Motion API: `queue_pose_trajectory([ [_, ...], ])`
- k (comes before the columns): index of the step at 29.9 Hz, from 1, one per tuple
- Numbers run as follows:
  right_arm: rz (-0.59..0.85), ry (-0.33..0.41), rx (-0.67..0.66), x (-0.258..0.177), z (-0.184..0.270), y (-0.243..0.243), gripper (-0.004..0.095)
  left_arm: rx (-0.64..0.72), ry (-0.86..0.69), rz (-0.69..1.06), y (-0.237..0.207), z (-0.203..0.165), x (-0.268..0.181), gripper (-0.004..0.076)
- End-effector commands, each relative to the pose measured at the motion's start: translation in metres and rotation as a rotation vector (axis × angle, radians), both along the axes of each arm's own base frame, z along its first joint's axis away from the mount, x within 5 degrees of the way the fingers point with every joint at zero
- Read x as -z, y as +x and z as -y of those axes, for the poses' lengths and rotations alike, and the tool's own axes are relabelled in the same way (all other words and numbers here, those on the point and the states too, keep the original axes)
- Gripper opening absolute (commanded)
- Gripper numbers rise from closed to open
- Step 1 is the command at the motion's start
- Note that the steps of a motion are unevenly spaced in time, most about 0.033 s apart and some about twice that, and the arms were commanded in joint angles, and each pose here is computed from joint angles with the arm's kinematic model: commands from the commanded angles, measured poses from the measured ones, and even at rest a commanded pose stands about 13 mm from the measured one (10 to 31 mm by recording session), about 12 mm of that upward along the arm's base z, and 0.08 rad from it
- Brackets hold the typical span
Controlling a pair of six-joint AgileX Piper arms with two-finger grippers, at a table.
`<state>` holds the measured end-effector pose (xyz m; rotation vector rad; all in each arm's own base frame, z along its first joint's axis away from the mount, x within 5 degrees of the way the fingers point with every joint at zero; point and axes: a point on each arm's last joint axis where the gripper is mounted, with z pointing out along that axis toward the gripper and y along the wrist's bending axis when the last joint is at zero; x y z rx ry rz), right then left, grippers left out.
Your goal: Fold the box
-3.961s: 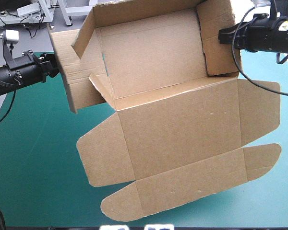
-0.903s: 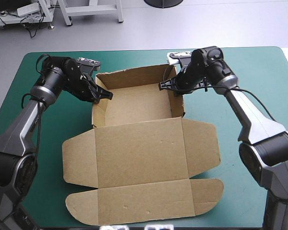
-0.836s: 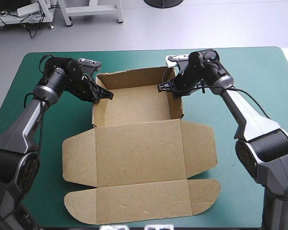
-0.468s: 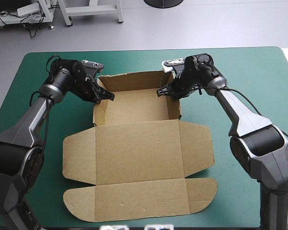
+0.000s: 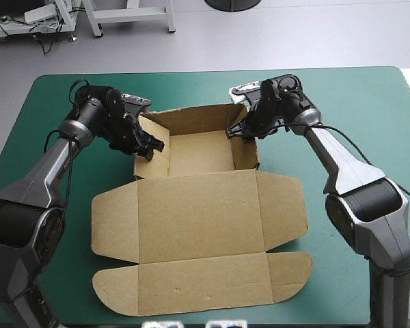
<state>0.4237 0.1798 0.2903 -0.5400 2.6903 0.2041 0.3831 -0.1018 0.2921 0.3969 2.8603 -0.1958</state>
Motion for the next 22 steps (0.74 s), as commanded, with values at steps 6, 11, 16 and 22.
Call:
queue_pose_trajectory([
  [6,0.195,0.089,-0.011,-0.077,0.003,-0.009,0.0427,-0.050,-0.083,0.050,-0.012,0.004,-0.045,0.0564],
  [11,0.208,0.090,-0.017,-0.097,0.006,-0.015,0.0427,-0.020,-0.248,0.190,-0.020,0.013,-0.102,0.0564],
  [16,0.251,0.115,-0.019,-0.114,0.008,-0.022,0.0427,0.007,-0.330,0.370,-0.050,0.009,-0.165,0.0550],
  [22,0.292,0.101,-0.010,-0.128,0.014,-0.029,0.0427,0.029,-0.374,0.533,-0.110,-0.006,-0.220,0.0486],
])
